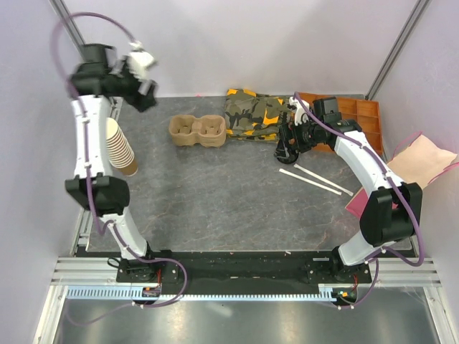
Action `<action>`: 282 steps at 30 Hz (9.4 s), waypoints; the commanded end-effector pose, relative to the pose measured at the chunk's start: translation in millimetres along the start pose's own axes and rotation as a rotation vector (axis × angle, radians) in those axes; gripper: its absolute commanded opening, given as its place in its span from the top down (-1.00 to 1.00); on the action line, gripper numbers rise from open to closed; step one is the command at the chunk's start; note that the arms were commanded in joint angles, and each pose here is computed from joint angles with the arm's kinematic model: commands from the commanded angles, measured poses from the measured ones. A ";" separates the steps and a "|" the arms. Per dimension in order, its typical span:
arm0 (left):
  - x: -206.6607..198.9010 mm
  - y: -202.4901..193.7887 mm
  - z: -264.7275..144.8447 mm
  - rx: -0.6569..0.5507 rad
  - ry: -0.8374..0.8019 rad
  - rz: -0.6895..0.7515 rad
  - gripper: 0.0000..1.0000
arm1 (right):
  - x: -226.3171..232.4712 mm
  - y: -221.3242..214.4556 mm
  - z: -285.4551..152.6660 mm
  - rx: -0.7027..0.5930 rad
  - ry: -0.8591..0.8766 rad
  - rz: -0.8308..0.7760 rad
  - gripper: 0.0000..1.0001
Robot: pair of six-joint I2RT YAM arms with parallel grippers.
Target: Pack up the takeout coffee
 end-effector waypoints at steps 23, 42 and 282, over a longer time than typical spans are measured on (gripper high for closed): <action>10.1 -87.4 -146.7 0.170 0.309 -0.387 0.09 | 13.5 0.6 6.2 0.009 0.057 -0.040 -0.96; 11.1 -116.9 -124.3 0.299 0.326 -0.432 0.10 | 13.1 -2.2 8.4 0.016 0.057 -0.037 -0.96; -341.9 58.4 -54.8 -0.885 -0.257 0.506 0.12 | 209.5 -15.5 -106.8 -0.015 1.148 -0.089 1.00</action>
Point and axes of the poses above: each gripper's point midway between its finger pads, its own z axis out along the fingers, its own x axis along the line the jaws close on, y = z × x, the point moved 2 cm from there along -z, back along the fingers, and after that the axes turned 2 degrees about -z, right-handed, at the moved point
